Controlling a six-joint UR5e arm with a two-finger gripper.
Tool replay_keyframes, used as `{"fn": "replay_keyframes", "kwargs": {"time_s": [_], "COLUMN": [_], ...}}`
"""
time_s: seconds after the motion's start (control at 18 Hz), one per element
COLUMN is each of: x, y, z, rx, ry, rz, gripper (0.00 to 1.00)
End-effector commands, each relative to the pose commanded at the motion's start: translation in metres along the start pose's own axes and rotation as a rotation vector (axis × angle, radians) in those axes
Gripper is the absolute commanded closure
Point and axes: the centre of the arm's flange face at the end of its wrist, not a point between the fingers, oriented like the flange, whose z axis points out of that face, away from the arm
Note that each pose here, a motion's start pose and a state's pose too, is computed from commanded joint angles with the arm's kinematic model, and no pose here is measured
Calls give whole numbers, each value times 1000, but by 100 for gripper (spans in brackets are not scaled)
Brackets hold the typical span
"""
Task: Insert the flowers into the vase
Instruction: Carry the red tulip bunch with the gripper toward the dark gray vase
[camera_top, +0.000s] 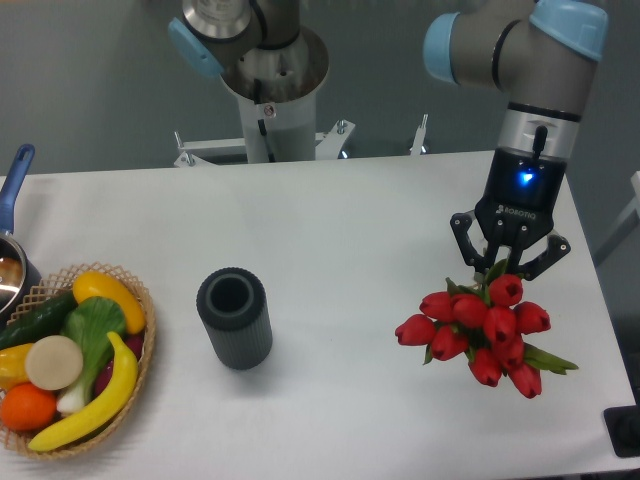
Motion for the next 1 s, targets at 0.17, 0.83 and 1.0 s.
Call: {"fn": "replay_keyframes", "kwargs": {"time_s": [0.17, 0.83, 1.0], "x": [6, 105, 130], "y": [-1, -76, -87], "z": [6, 44, 49], "rx": [0, 319, 387], "ry": [13, 347, 432], "rz": [5, 59, 69], "gripper": [81, 77, 77]}}
